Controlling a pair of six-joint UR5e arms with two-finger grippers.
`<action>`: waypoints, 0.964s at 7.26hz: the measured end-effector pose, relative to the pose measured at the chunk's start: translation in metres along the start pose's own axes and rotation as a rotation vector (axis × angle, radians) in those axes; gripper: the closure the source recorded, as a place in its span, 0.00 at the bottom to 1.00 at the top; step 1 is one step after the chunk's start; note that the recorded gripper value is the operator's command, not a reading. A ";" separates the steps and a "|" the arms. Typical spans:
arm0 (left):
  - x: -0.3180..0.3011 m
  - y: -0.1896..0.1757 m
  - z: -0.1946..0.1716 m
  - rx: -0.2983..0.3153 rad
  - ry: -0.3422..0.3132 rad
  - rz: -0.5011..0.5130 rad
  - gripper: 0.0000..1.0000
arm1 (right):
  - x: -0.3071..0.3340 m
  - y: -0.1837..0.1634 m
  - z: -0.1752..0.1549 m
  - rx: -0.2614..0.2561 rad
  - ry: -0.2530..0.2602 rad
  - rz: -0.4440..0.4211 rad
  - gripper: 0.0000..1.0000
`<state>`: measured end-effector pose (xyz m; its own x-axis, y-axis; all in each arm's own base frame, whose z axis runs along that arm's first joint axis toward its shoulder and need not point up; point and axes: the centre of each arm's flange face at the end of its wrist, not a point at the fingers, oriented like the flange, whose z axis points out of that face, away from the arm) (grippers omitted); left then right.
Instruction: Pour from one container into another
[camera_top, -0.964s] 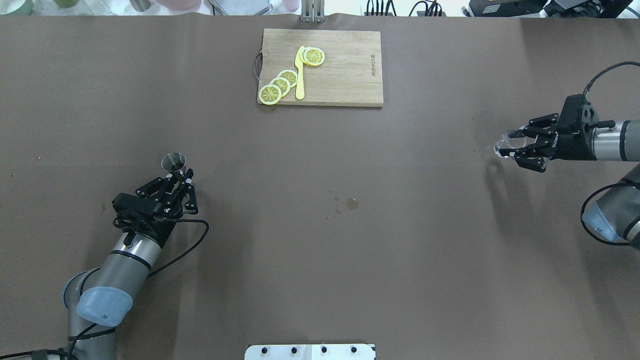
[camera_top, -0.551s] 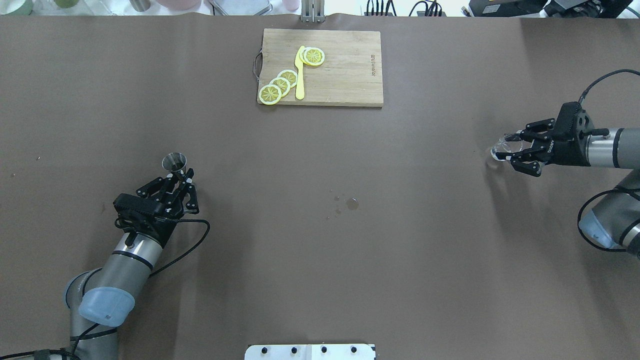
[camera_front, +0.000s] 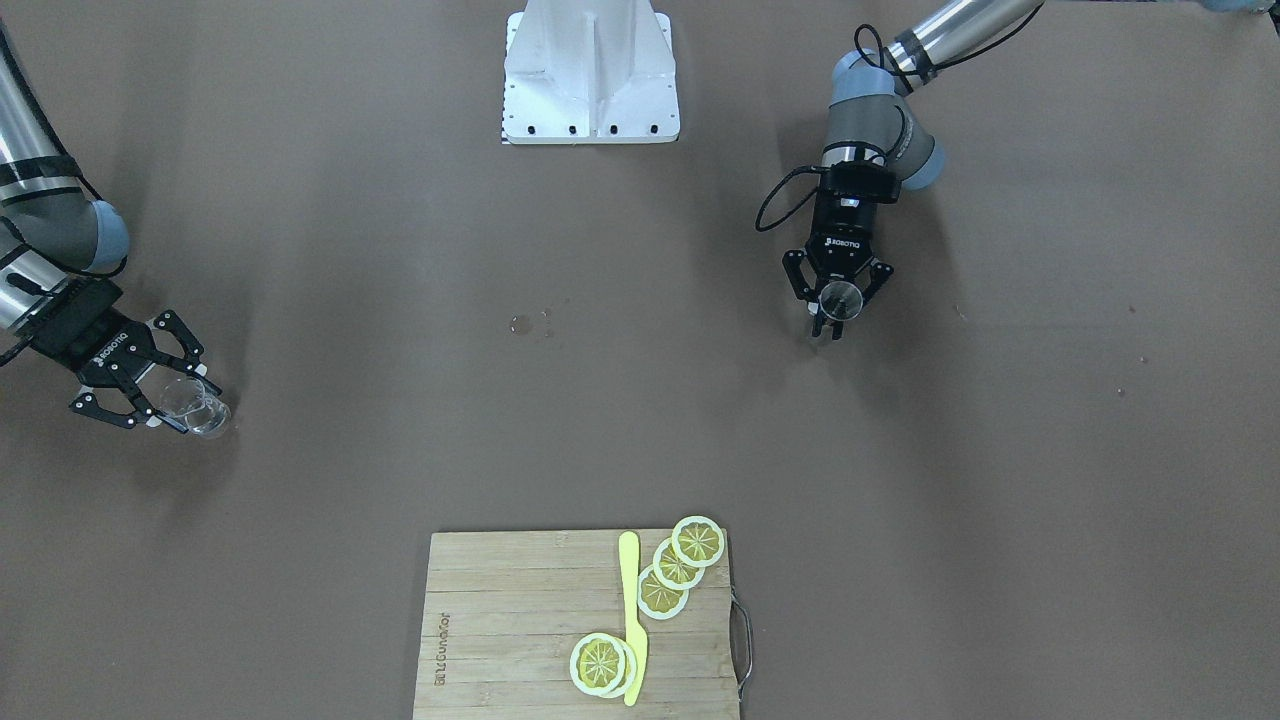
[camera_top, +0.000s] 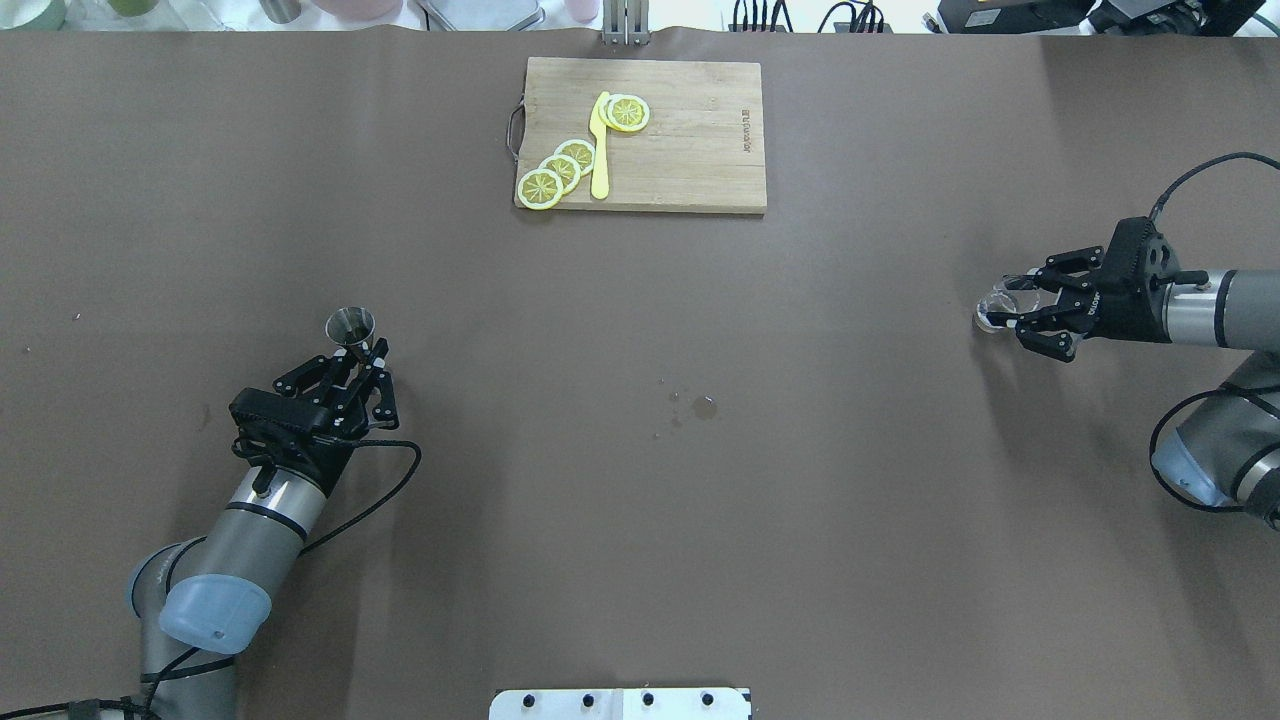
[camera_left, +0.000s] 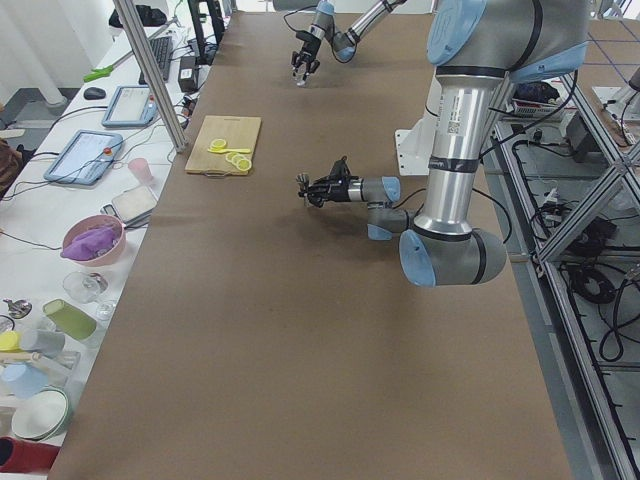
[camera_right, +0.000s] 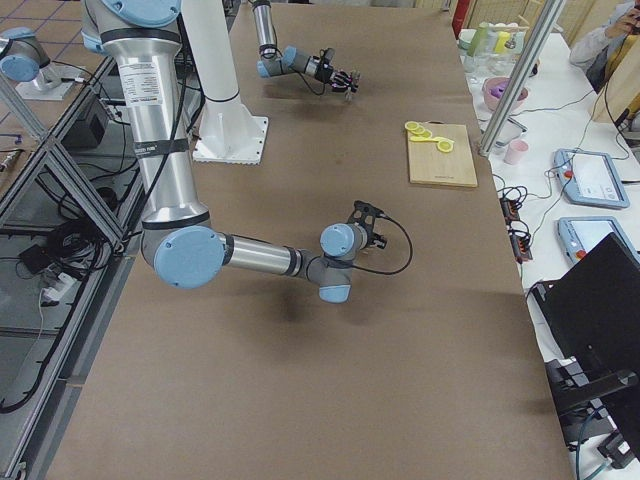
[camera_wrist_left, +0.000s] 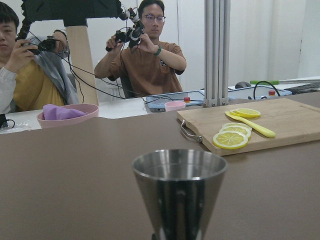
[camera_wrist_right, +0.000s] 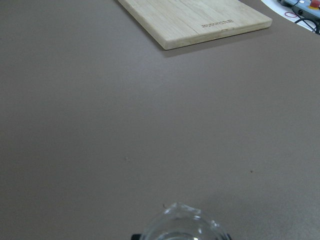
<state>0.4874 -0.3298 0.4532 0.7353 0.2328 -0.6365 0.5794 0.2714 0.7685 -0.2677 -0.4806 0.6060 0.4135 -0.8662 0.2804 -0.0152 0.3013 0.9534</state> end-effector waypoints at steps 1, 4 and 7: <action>0.000 0.001 0.000 -0.002 -0.001 0.005 0.84 | 0.000 0.001 0.000 0.000 -0.001 0.000 1.00; -0.001 0.003 0.000 -0.004 -0.001 0.009 0.70 | -0.001 0.002 0.001 0.000 -0.003 -0.001 1.00; 0.000 0.003 0.000 -0.008 0.001 0.012 0.56 | -0.002 0.001 0.002 0.002 -0.004 -0.003 0.42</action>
<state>0.4895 -0.3291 0.4558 0.7417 0.2370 -0.6274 0.5678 0.2758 0.7755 -0.2698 -0.4795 0.6062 0.4103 -0.8684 0.2784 -0.0157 0.2985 0.9543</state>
